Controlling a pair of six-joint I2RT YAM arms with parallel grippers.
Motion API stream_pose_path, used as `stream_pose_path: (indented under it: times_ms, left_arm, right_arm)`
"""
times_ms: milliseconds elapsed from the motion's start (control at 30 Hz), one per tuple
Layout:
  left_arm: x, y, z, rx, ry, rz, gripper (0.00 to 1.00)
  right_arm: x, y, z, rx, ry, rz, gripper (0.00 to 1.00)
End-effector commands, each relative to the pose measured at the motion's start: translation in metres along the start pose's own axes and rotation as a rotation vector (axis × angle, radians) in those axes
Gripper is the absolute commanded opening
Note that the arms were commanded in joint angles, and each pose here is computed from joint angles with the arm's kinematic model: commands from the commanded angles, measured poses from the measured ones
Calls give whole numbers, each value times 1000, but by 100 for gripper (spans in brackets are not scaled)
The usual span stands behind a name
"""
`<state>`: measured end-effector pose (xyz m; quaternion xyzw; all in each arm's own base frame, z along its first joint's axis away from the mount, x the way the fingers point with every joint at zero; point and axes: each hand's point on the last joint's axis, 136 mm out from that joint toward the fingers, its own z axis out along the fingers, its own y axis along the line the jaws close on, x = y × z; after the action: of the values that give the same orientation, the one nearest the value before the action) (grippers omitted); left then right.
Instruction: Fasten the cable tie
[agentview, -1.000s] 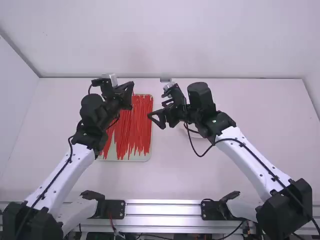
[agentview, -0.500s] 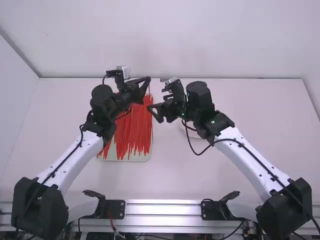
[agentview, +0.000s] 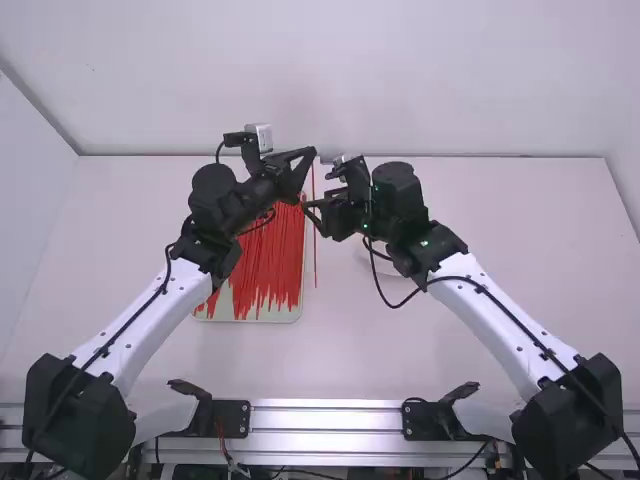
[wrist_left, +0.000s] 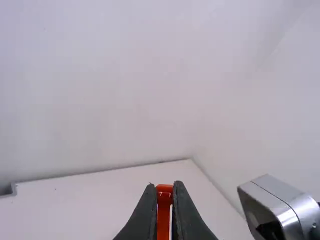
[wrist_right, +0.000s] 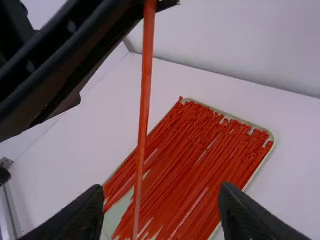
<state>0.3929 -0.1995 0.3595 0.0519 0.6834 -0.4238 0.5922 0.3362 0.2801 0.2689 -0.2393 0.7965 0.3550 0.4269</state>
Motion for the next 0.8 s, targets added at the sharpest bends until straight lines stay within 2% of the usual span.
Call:
stream_pose_path:
  times_ms: [0,267,467,533,633,667,767]
  left_arm:
    - [-8,-7,1,24,-9,-4,2]
    - [-7,-13,2,41,-9,-8,2]
    - [-9,-18,3,54,-19,-3,2]
    - [-10,-17,3,48,-24,-3,2]
    - [-9,-16,3,45,-23,-3,1]
    - [-9,-16,3,45,-24,-3,2]
    - [-10,-15,3,43,-25,-3,2]
  right_arm:
    - [-15,0,-2,5,-34,-5,50]
    - [-23,-18,-8,36,-58,50,33]
    - [-26,-17,-9,15,-67,47,31]
    - [-26,-17,-9,15,-69,45,17]
    - [-26,-17,-9,15,-68,46,10]
    - [-26,-17,-9,15,-69,46,0]
    - [-26,-17,-9,15,-68,45,0]
